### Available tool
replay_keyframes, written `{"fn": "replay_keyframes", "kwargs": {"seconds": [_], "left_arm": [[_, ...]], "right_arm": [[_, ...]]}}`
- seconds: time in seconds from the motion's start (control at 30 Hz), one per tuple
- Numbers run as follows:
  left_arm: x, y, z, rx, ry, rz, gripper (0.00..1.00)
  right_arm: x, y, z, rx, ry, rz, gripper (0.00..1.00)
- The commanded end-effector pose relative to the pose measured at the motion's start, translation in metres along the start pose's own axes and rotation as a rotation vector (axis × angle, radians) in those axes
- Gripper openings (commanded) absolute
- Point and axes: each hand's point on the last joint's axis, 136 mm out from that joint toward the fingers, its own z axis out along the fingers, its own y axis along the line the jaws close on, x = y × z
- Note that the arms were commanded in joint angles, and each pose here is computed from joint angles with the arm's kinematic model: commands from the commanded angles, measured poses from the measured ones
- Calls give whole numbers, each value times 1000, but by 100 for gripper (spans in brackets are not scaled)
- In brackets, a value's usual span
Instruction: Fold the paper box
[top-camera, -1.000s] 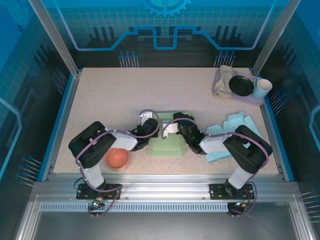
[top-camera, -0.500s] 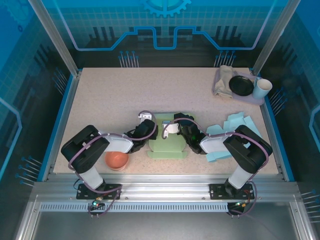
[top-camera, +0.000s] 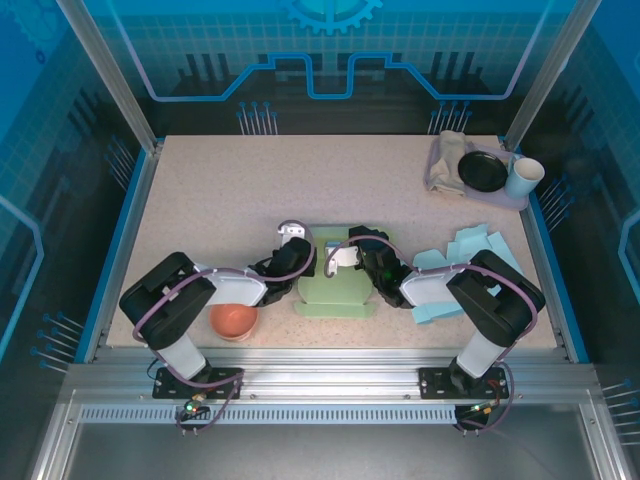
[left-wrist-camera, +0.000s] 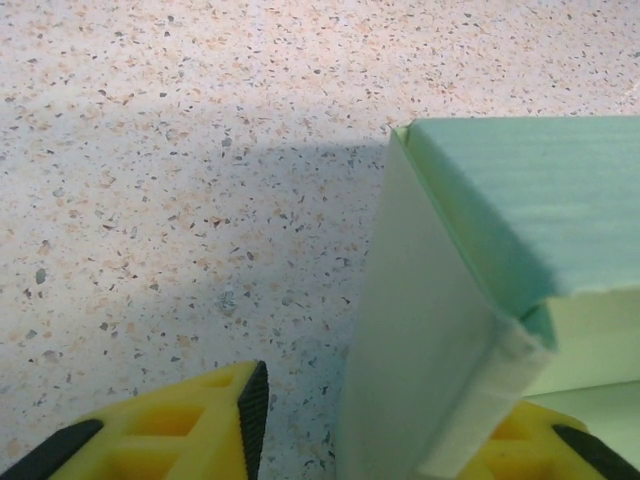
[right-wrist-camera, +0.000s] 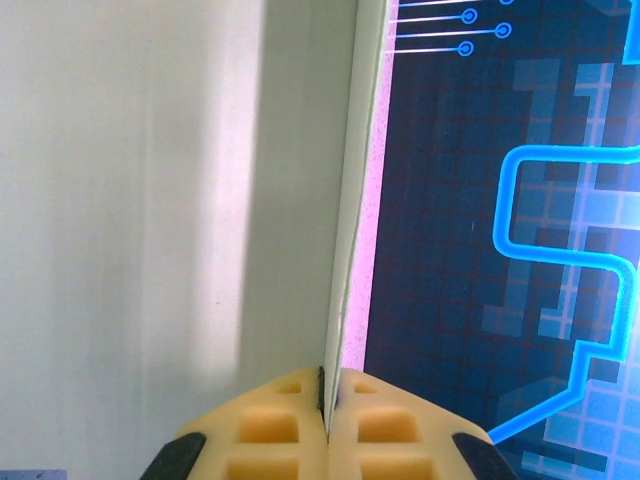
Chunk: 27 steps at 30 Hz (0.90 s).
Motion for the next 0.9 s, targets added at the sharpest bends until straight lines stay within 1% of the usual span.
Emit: {"fn": "replay_keyframes", "kwargs": {"seconds": [0.0,0.07,0.13,0.17,0.27,0.4,0.5,0.6,0.7,0.8,0.87], "left_arm": [[-21,15,0,-99,-86,-43,36],[-23,13,1,-96,-96,-47,33],[-24,15,3,-120,-100,-46,24],[-24,20,4,-155,-101,-47,20],[-18,45,4,-324,-89,-61,10],[-11,73,-2,-485,-105,-78,1],[-11,85,-4,-549,-110,-84,0],[-11,84,1,-547,-88,-76,0],[-10,69,11,-459,-63,-59,0],[-6,53,21,-369,-34,-48,8],[-5,45,24,-335,-20,-45,13]], "right_arm": [[10,20,3,-70,41,-32,0],[9,20,3,-71,40,-32,0],[9,20,3,-70,41,-32,0],[10,20,2,-69,42,-32,0],[11,18,2,-63,46,-28,0],[12,17,2,-59,52,-25,0],[12,17,2,-59,52,-23,0],[12,16,2,-58,50,-21,0],[12,16,2,-59,49,-16,0],[12,16,2,-65,47,-9,0],[12,17,2,-67,47,-8,0]]}}
